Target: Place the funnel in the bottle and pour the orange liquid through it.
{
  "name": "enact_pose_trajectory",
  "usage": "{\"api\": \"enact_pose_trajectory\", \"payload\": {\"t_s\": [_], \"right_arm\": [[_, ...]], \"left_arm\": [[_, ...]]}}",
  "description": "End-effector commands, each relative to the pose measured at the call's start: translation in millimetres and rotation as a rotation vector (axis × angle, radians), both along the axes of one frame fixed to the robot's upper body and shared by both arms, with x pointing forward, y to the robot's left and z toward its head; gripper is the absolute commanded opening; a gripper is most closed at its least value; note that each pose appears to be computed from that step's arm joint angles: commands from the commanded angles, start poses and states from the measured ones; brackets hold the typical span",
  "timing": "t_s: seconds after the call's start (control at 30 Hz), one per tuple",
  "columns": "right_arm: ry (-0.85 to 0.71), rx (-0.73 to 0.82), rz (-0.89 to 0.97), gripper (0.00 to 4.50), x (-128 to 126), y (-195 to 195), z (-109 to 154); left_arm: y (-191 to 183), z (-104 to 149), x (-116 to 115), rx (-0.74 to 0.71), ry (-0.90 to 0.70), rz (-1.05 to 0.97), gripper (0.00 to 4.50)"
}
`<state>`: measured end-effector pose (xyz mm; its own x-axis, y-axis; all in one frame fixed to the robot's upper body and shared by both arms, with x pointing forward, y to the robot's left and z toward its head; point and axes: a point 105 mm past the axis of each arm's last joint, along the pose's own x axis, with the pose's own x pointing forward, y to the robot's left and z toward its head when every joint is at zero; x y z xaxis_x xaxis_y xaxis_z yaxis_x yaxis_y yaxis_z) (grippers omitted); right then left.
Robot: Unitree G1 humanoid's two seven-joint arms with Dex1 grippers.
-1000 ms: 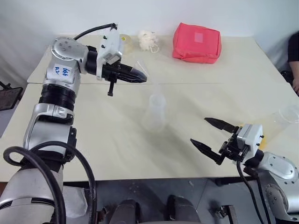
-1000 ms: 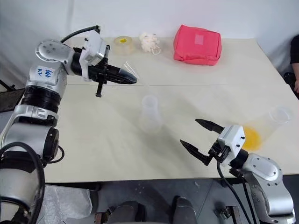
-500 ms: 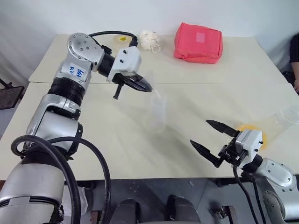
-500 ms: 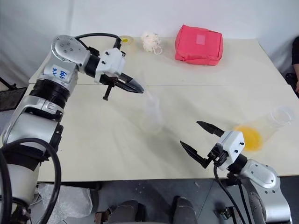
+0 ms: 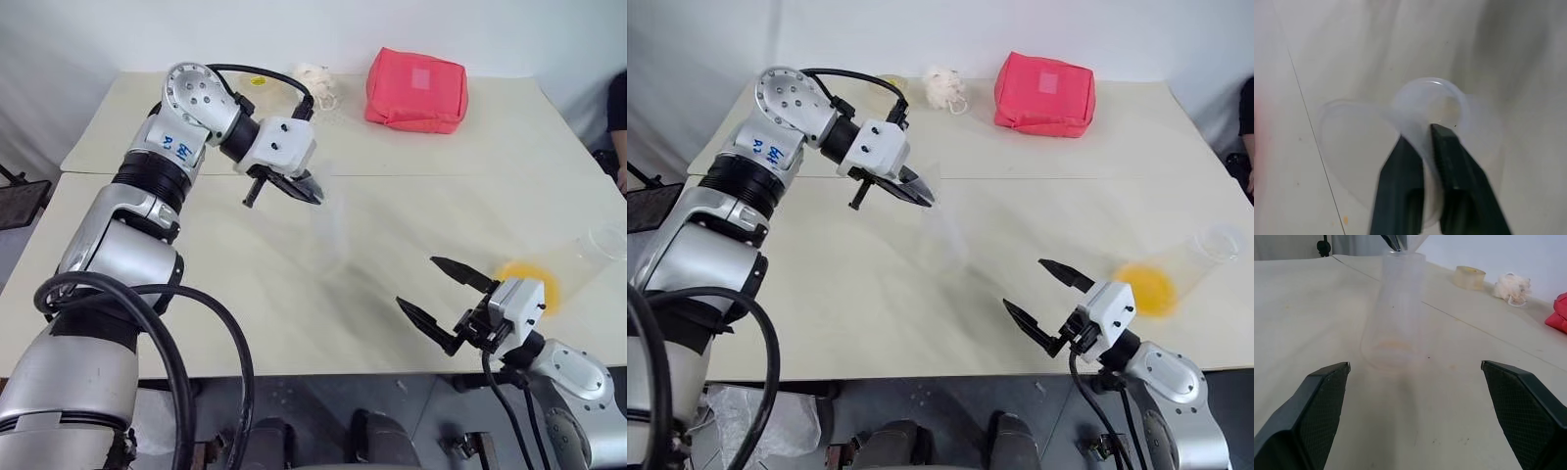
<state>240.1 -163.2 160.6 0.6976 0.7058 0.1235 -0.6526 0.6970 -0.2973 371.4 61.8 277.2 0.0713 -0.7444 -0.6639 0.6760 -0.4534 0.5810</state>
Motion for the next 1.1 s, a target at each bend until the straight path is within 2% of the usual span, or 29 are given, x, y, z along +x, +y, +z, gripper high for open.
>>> {"api": "enact_pose_trajectory", "payload": {"t_s": [0.03,0.33,0.37,0.57,0.73,1.1], "right_arm": [[-0.059,0.006,0.009,4.50,-6.0,4.7,11.1],[-0.069,-0.004,0.000,4.50,-6.8,2.4,11.5],[-0.070,-0.005,-0.001,4.50,-6.7,2.0,11.9],[-0.077,-0.026,-0.026,4.50,-9.8,-8.3,16.8],[-0.066,-0.042,-0.029,4.50,-9.2,-13.4,18.0],[-0.067,-0.054,-0.018,4.50,-3.7,-14.1,21.4]], "left_arm": [[-0.6,10.4,-10.1,0.081,0.009,-0.069,1.65],[-4.7,15.5,-12.6,0.050,0.015,-0.084,4.37],[-4.4,15.8,-12.6,0.048,0.017,-0.082,4.48],[4.9,30.3,-11.4,-0.102,0.091,-0.029,4.48],[7.3,19.1,-13.8,-0.124,0.147,-0.033,4.48],[11.2,28.4,-15.0,-0.201,0.177,-0.016,4.48]]}}
